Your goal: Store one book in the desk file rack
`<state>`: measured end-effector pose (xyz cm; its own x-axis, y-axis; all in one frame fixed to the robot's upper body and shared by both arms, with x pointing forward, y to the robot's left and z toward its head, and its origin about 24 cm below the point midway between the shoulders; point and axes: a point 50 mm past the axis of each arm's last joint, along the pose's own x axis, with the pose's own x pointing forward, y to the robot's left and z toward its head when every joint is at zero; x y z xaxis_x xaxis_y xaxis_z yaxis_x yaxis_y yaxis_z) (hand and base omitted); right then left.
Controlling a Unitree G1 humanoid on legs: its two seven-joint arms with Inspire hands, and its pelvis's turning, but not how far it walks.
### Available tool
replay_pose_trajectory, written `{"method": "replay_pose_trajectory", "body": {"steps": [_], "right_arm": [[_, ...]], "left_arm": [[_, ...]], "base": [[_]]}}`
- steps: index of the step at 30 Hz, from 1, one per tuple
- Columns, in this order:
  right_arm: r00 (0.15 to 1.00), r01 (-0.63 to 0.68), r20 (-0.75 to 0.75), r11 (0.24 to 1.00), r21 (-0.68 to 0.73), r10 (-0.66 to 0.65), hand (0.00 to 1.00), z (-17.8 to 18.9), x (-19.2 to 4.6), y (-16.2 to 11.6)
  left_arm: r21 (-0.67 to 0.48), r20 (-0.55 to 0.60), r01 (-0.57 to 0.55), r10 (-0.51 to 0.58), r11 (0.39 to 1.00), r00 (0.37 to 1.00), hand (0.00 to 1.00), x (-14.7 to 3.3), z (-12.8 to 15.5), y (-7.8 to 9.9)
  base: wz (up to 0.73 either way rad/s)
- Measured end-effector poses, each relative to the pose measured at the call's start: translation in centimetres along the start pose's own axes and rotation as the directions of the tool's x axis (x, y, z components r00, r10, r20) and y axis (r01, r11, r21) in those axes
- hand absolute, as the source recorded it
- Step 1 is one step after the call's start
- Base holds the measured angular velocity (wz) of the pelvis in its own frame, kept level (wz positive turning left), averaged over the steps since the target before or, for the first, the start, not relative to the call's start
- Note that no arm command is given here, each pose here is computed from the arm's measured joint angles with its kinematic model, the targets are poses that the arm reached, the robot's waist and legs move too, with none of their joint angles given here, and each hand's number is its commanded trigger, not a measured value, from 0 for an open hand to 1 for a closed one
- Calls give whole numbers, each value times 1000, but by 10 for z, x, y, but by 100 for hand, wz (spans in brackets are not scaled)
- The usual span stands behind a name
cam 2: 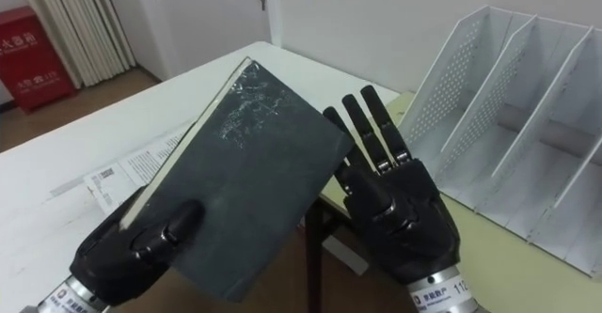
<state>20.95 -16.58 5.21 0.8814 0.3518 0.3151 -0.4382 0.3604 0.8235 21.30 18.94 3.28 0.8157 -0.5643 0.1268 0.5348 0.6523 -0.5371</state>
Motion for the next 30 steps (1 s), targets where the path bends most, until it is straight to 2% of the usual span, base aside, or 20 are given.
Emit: {"method": "replay_pose_trajectory", "body": {"steps": [17,18,19,20,21,30], "right_arm": [[998,17,-65,997,69,-13,0,-26,-6,-5],[998,17,-69,997,70,-12,34,-26,-6,-5],[997,16,-75,997,73,-10,59,-28,-6,-4],[997,16,-81,997,77,-9,76,-30,-6,-4],[997,16,-83,997,79,-9,100,-30,-6,-4],[995,29,-101,995,95,-20,100,-36,-10,-4]], "left_arm": [[15,-9,20,-20,1000,1000,100,12,0,-6],[15,-9,20,-20,1000,1000,100,12,0,-6],[15,-9,22,-22,1000,1000,100,12,0,-6],[14,-10,24,-24,1000,1000,100,13,0,-6],[14,-10,25,-24,1000,1000,100,13,0,-7],[8,-27,69,-68,998,997,100,14,-3,-10]], "base": [[0],[0],[0],[0],[0],[0]]}}
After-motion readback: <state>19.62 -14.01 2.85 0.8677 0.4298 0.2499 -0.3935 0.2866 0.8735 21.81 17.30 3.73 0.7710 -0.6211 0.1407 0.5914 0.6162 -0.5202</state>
